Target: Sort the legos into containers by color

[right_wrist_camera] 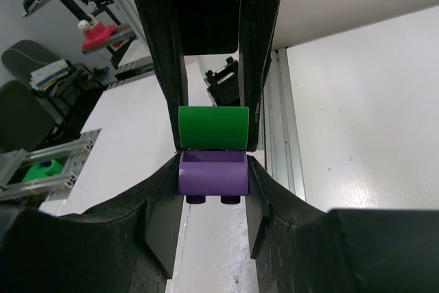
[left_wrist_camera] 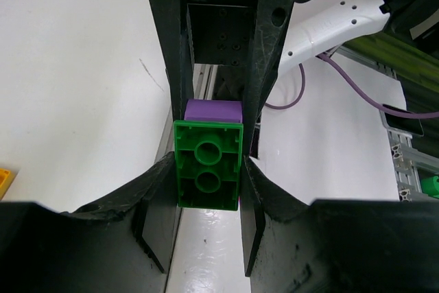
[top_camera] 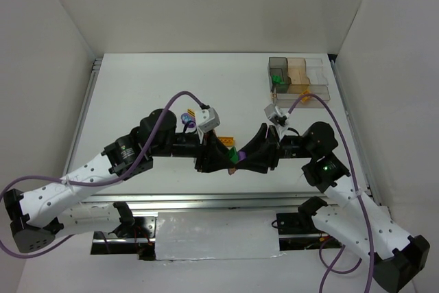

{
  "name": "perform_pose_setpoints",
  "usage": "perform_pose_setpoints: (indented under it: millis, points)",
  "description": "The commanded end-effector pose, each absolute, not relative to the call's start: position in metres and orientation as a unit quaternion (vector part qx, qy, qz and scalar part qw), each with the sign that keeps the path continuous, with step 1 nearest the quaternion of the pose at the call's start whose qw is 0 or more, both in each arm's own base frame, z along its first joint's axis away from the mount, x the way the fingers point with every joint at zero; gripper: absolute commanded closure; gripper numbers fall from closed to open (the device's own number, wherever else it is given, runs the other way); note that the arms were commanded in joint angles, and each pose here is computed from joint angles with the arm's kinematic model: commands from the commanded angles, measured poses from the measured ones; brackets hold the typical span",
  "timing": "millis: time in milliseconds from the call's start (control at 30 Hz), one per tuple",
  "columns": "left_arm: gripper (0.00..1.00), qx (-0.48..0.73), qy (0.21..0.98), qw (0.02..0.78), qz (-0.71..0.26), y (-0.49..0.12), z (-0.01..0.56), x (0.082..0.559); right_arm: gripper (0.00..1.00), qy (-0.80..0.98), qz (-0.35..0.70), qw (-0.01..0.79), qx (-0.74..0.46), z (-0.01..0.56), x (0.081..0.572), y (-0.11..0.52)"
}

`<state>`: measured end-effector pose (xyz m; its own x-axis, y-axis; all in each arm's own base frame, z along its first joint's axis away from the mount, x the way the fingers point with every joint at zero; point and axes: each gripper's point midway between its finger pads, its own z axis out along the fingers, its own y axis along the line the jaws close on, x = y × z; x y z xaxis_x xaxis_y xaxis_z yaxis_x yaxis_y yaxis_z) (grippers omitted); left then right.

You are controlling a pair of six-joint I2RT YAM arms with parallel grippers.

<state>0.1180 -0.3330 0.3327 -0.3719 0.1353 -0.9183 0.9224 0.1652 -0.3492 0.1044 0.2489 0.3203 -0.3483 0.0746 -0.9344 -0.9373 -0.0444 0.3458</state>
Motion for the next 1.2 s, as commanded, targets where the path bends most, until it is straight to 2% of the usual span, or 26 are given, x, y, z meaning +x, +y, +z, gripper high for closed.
perform_pose_setpoints:
  millis: [0,333,367,400,467,500,533,567,633,733,800,867,900,933,1000,1033,1067,1100,1167]
  points:
    - [1.0,0.396,0.613,0.436,-0.526,-0.314,0.375,0.112,1.0,0.536,0.603,0.411,-0.424,0.31,0.106,0.245]
    - [1.0,0.363,0.636,0.471,-0.493,-0.292,0.386,0.122,1.0,0.574,0.591,0.411,-0.39,0.292,0.137,0.232]
    - [1.0,0.358,0.645,0.47,-0.485,-0.289,0.385,0.124,1.0,0.591,0.569,0.434,-0.371,0.29,0.151,0.23]
    - [1.0,0.352,0.654,0.471,-0.476,-0.287,0.384,0.128,1.0,0.631,0.518,0.494,-0.3,0.294,0.19,0.223]
    - [1.0,0.32,0.695,0.475,-0.436,-0.277,0.373,0.143,1.0,0.706,0.434,0.532,-0.173,0.281,0.244,0.199]
    - [1.0,0.308,0.71,0.477,-0.417,-0.273,0.368,0.149,1.0,0.72,0.387,0.565,-0.115,0.293,0.271,0.183]
    - [1.0,0.293,0.727,0.477,-0.397,-0.267,0.361,0.155,1.0,0.767,0.281,0.577,0.004,0.269,0.315,0.143]
    - [1.0,0.27,0.757,0.475,-0.358,-0.256,0.347,0.166,1.0,0.778,0.231,0.576,0.097,0.264,0.337,0.114]
    - [1.0,0.267,0.776,0.462,-0.335,-0.25,0.333,0.167,1.0,0.781,0.105,0.578,0.211,0.253,0.383,0.057]
    - [1.0,0.262,0.798,0.455,-0.295,-0.234,0.31,0.17,1.0,0.776,0.013,0.565,0.28,0.246,0.437,0.008]
    - [1.0,0.258,0.802,0.459,-0.283,-0.224,0.298,0.168,1.0,0.773,-0.011,0.552,0.312,0.245,0.48,-0.021]
    - [1.0,0.258,0.799,0.464,-0.284,-0.216,0.289,0.163,1.0,0.776,-0.032,0.54,0.325,0.24,0.502,-0.041]
    - [1.0,0.258,0.797,0.465,-0.286,-0.214,0.285,0.161,1.0,0.761,-0.034,0.557,0.331,0.26,0.521,-0.051]
    - [1.0,0.255,0.79,0.473,-0.296,-0.215,0.287,0.161,1.0,0.781,-0.046,0.533,0.322,0.232,0.538,-0.051]
    - [1.0,0.255,0.79,0.472,-0.295,-0.21,0.282,0.158,1.0,0.779,-0.074,0.53,0.328,0.228,0.568,-0.08]
    - [1.0,0.251,0.791,0.478,-0.289,-0.207,0.281,0.16,1.0,0.791,-0.089,0.512,0.324,0.217,0.572,-0.085]
    - [1.0,0.248,0.791,0.482,-0.283,-0.206,0.28,0.163,1.0,0.781,-0.088,0.526,0.326,0.233,0.585,-0.09]
    - [1.0,0.245,0.793,0.483,-0.277,-0.204,0.279,0.165,1.0,0.796,-0.093,0.504,0.321,0.204,0.595,-0.092]
    - [1.0,0.256,0.801,0.468,-0.271,-0.207,0.269,0.166,1.0,0.807,-0.093,0.489,0.317,0.189,0.602,-0.092]
